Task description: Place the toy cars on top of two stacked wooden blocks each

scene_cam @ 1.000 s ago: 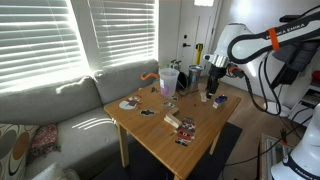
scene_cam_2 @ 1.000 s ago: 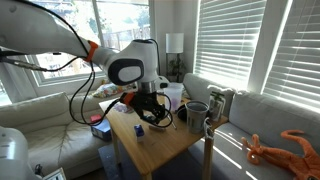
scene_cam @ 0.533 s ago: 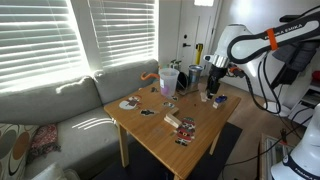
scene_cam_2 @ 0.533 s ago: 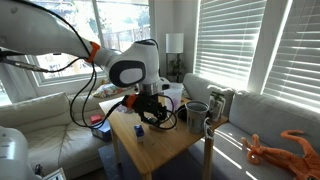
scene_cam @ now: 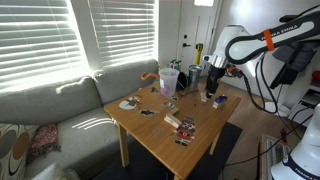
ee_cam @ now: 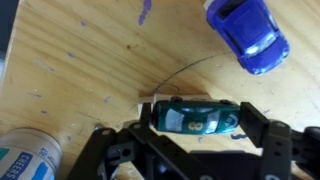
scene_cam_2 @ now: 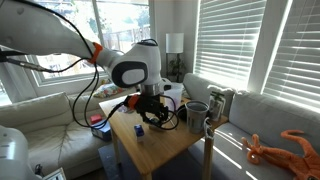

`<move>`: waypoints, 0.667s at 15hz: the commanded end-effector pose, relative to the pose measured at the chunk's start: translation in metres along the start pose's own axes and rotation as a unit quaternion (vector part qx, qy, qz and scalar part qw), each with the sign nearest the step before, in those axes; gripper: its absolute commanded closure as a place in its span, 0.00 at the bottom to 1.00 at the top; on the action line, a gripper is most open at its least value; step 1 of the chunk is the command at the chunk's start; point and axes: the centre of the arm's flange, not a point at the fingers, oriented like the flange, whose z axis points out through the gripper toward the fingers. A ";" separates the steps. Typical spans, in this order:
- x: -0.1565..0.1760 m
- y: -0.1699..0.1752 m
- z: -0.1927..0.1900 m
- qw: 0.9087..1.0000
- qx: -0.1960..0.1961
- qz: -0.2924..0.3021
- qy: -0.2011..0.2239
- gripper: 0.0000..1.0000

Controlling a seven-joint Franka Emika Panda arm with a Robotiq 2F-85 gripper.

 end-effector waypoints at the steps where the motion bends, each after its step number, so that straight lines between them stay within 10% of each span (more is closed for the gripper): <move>1: 0.007 0.008 0.000 1.000 -0.006 -0.005 -0.003 0.39; 10: 0.018 0.014 0.006 1.000 -0.003 -0.019 -0.014 0.39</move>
